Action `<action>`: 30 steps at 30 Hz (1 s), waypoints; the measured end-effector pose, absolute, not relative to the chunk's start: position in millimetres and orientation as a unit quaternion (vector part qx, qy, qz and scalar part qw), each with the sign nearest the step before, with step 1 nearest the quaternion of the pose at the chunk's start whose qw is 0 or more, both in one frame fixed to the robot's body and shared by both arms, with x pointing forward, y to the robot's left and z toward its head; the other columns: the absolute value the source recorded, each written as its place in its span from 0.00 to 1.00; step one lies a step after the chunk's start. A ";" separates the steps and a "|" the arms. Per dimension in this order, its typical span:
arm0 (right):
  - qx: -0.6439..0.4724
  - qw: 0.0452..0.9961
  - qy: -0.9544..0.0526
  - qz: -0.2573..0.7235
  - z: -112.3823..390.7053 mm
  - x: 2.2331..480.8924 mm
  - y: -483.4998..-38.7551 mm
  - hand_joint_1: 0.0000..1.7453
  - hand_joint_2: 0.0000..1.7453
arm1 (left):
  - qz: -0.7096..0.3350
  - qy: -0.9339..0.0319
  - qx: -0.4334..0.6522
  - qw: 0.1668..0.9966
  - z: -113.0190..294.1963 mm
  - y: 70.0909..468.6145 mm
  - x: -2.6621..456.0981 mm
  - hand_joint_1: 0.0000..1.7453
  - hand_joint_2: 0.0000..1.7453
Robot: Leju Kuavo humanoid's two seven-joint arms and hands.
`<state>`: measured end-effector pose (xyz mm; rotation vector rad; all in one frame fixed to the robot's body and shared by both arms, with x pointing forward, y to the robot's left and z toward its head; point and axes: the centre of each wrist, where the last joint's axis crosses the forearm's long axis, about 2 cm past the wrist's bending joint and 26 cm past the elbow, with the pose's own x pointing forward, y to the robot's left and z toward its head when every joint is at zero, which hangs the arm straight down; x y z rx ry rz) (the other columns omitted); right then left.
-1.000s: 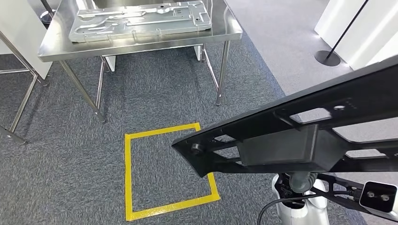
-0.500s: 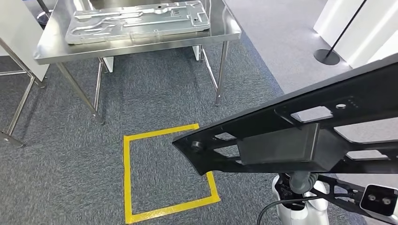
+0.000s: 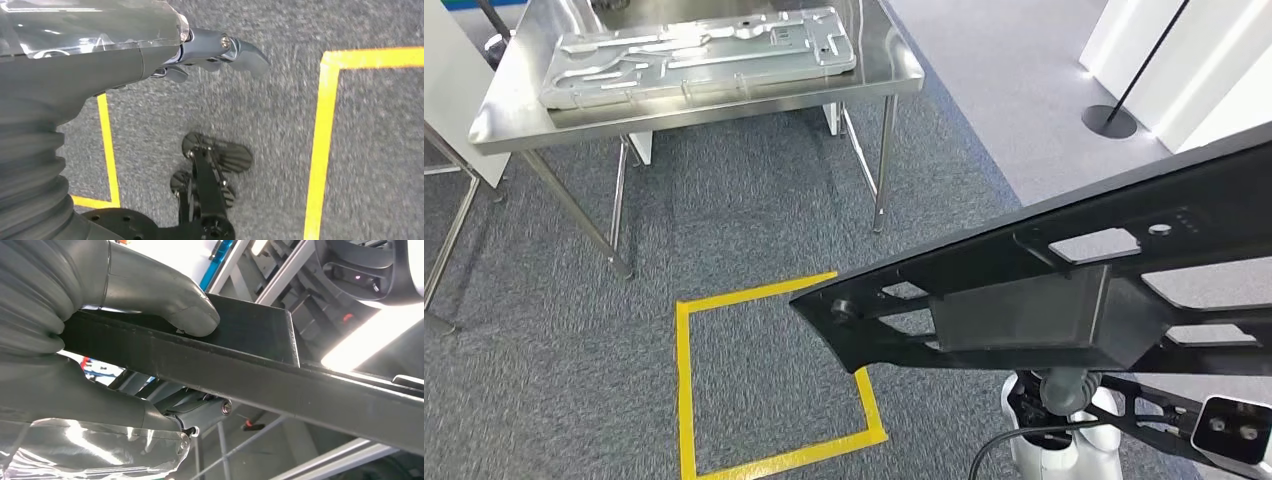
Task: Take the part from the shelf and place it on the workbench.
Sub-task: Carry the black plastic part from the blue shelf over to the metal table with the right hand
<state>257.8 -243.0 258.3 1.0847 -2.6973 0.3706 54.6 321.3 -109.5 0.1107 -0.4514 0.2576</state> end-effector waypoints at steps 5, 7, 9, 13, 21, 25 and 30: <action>0.367 0.104 -0.916 0.127 259.3 258.5 -242.6 1.00 1.00 | 0.127 -0.226 0.055 0.964 -109.4 321.2 55.1 0.00 1.00; 0.366 0.106 -0.916 0.127 258.8 258.7 -241.9 1.00 1.00 | 0.127 -0.226 0.055 0.964 -109.5 321.2 55.0 0.00 1.00; 0.360 0.111 -0.918 0.125 258.0 259.1 -240.6 1.00 1.00 | 0.127 -0.225 0.055 0.965 -109.6 320.9 54.1 0.00 1.00; 0.336 0.123 -0.925 0.128 257.9 260.4 -239.1 1.00 1.00 | 0.129 -0.226 0.056 0.964 -109.4 320.6 55.9 0.00 1.00; 0.339 0.118 -0.924 0.130 261.4 261.5 -235.6 1.00 1.00 | 0.127 -0.229 0.055 0.964 -109.1 320.3 58.1 0.00 1.00; 0.349 0.115 -0.921 0.129 261.6 261.3 -235.1 1.00 1.00 | 0.125 -0.226 0.056 0.964 -109.5 320.3 55.2 0.00 1.00; 0.352 0.114 -0.920 0.131 261.5 261.1 -234.9 1.00 1.00 | 0.124 -0.226 0.055 0.964 -109.5 320.5 55.1 0.00 1.00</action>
